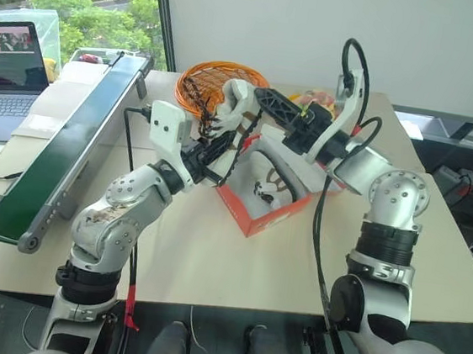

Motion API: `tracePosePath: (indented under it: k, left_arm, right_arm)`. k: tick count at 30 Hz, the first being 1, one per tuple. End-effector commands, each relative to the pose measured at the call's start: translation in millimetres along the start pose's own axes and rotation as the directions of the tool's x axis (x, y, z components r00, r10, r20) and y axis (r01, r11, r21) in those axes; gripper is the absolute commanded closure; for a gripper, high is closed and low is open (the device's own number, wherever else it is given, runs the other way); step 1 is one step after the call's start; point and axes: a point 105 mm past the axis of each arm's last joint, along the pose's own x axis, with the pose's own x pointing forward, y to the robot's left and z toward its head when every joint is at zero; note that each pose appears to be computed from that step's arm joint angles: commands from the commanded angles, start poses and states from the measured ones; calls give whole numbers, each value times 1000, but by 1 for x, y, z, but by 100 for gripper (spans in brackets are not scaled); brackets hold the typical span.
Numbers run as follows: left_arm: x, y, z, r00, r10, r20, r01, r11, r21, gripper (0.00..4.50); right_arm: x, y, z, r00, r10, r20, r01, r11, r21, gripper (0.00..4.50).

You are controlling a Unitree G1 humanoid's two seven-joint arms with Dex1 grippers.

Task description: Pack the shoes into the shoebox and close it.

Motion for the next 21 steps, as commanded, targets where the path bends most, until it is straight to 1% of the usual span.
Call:
tracePosePath:
  k: [1,7,11,16,21]
  left_arm:
    - [3,-2,16,997,-20,77,17,999,46,409]
    - [7,-3,11,997,-37,74,34,999,37,409]
    - [11,-11,11,995,-61,80,61,998,10,409]
    - [21,-29,17,989,-106,100,106,994,1,409]
    - [28,-43,28,983,-140,122,142,990,-10,409]
  right_arm:
    - [-1,28,9,993,108,37,-109,994,29,6]
    - [-2,40,4,990,142,19,-143,989,25,6]
    - [1,43,-4,991,132,-5,-133,991,-6,6]
    - [3,39,-14,994,108,-34,-109,994,-32,6]
    - [7,27,-24,996,56,-66,-62,995,-78,6]
